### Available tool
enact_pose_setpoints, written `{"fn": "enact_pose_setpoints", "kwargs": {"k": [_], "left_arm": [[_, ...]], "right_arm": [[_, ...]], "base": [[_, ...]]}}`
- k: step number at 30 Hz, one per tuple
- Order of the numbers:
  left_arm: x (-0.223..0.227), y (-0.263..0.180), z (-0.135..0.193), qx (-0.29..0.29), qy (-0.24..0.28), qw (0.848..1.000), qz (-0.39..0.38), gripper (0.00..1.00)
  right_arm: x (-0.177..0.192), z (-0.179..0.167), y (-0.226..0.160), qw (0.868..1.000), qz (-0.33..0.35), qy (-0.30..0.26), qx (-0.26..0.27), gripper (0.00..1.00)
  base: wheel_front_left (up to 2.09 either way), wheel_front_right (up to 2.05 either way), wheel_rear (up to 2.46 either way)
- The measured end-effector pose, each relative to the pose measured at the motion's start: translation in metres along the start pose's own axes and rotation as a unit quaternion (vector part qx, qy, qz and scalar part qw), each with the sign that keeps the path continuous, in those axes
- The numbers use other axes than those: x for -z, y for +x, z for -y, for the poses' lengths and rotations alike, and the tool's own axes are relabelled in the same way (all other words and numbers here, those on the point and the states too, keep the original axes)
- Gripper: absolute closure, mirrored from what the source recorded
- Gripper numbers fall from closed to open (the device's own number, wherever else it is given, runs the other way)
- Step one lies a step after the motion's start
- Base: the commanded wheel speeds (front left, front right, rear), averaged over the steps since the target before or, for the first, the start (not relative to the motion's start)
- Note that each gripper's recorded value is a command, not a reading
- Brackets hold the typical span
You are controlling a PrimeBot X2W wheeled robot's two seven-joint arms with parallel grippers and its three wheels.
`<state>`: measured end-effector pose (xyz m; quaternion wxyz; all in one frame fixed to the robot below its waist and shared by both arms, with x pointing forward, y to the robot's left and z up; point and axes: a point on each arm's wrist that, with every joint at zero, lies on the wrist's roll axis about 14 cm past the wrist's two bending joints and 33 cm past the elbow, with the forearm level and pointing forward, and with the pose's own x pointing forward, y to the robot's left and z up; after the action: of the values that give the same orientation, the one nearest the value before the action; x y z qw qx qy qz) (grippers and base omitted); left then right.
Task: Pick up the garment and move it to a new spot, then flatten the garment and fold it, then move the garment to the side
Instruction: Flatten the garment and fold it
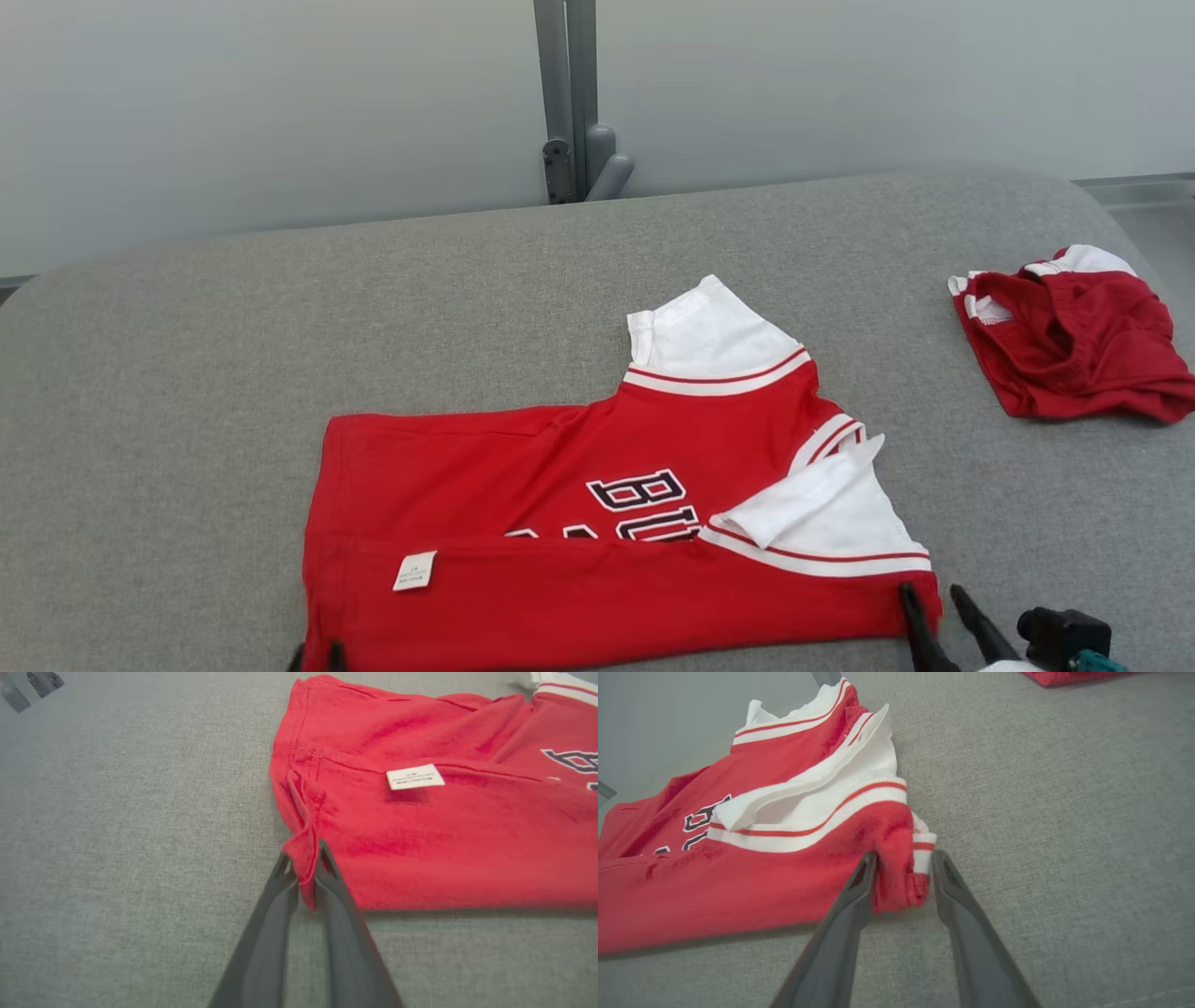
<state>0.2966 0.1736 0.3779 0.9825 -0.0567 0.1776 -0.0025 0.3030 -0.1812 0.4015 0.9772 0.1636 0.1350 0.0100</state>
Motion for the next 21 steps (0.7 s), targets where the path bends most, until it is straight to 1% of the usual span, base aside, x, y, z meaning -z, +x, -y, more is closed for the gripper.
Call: {"fn": "enact_pose_setpoints", "kwargs": {"k": [5,9,13,15,17,21], "left_arm": [[-0.034,0.012,0.000,-0.002,0.009,0.999,0.049,0.00],[-0.070,0.040,0.000,0.004,0.022,0.996,0.089,0.00],[-0.076,0.074,0.000,0.020,0.042,0.996,0.073,0.00],[-0.093,0.095,0.001,0.026,0.053,0.995,0.085,0.00],[-0.102,0.112,0.001,0.031,0.059,0.994,0.086,0.00],[-0.095,0.136,0.003,0.045,0.074,0.994,0.061,0.00]], "right_arm": [[-0.032,0.001,0.017,0.999,0.042,-0.014,-0.001,0.00],[-0.061,-0.011,0.045,0.997,0.073,-0.032,-0.021,0.00],[-0.089,-0.028,0.081,0.993,0.097,-0.054,-0.048,0.00],[-0.100,-0.037,0.099,0.991,0.106,-0.060,-0.060,0.00],[-0.105,-0.046,0.113,0.990,0.107,-0.066,-0.071,0.00],[-0.102,-0.054,0.136,0.989,0.096,-0.073,-0.083,0.00]], "base": [[0.00,0.00,0.00],[0.00,0.00,0.00],[0.00,0.00,0.00],[0.00,0.00,0.00],[0.00,0.00,0.00],[0.00,0.00,0.00]]}}
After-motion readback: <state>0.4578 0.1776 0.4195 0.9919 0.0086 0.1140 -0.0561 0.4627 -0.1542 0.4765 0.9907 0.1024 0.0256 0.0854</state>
